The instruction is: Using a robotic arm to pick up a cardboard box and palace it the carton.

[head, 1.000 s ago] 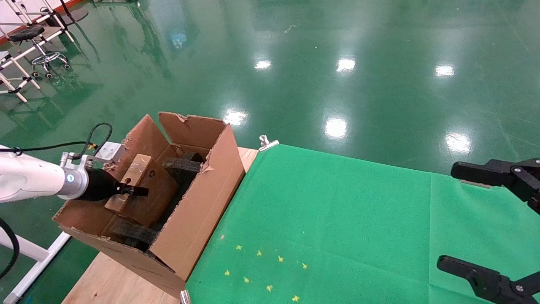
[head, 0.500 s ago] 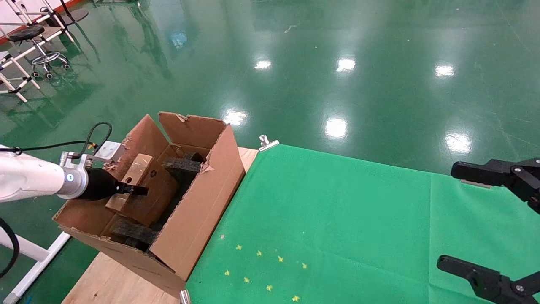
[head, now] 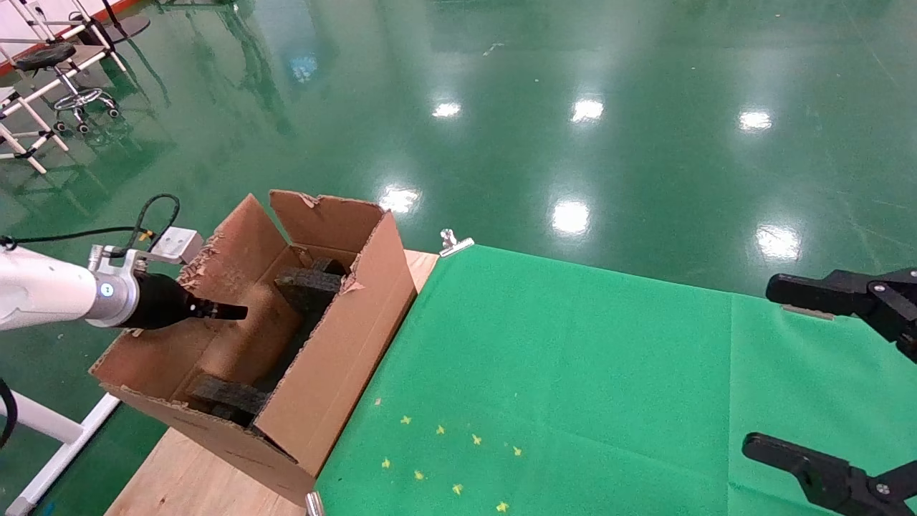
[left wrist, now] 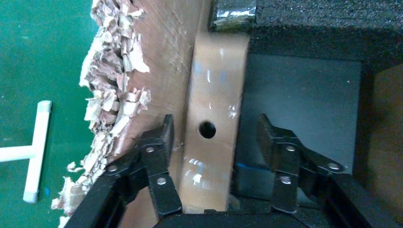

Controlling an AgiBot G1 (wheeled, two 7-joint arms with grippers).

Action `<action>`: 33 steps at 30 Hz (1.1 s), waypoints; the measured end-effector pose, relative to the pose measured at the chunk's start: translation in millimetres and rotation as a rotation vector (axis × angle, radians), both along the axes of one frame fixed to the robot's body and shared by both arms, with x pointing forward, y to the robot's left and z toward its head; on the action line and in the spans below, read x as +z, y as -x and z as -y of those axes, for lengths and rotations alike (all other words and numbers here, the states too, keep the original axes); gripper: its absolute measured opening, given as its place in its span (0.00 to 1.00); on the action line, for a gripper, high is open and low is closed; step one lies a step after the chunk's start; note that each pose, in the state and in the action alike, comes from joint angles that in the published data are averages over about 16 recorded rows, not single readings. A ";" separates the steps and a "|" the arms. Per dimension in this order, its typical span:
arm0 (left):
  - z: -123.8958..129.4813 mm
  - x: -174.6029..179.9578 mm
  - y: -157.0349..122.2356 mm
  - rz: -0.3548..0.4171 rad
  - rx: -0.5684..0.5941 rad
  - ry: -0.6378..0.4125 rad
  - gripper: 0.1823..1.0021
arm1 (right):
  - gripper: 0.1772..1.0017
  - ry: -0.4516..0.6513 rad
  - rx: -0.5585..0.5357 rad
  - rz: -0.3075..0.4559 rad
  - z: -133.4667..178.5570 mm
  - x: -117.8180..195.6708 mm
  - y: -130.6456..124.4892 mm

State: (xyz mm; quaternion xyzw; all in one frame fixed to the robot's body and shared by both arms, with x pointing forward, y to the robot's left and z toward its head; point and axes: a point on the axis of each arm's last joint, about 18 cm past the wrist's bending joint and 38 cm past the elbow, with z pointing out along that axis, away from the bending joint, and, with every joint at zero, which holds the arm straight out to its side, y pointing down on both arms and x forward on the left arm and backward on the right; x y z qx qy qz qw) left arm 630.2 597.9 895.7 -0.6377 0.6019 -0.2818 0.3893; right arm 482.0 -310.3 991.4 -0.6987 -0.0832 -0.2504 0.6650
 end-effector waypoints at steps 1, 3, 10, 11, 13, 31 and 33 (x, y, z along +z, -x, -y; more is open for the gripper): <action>0.0 2.0 0.2 0.004 -0.002 0.001 0.48 | 1.00 0.000 0.000 0.000 0.0 0.0 0.0; 0.1 6.7 0.3 0.013 -0.006 0.004 0.53 | 1.00 0.000 0.000 0.000 0.0 0.0 0.0; 5.2 35.4 0.9 0.079 -0.046 0.038 0.72 | 1.00 0.000 0.000 0.000 0.0 0.0 0.0; 6.8 41.1 1.2 0.094 -0.055 0.048 0.75 | 1.00 0.000 0.000 0.000 0.0 0.0 0.0; 10.9 53.5 2.1 0.126 -0.080 0.073 0.80 | 1.00 0.000 0.000 0.000 0.0 0.0 0.0; 100.7 144.8 34.4 0.363 -0.552 0.432 0.99 | 1.00 0.000 0.000 0.000 0.1 0.0 0.0; 108.7 147.4 37.5 0.368 -0.592 0.456 0.99 | 1.00 0.000 0.000 0.000 0.1 0.0 0.0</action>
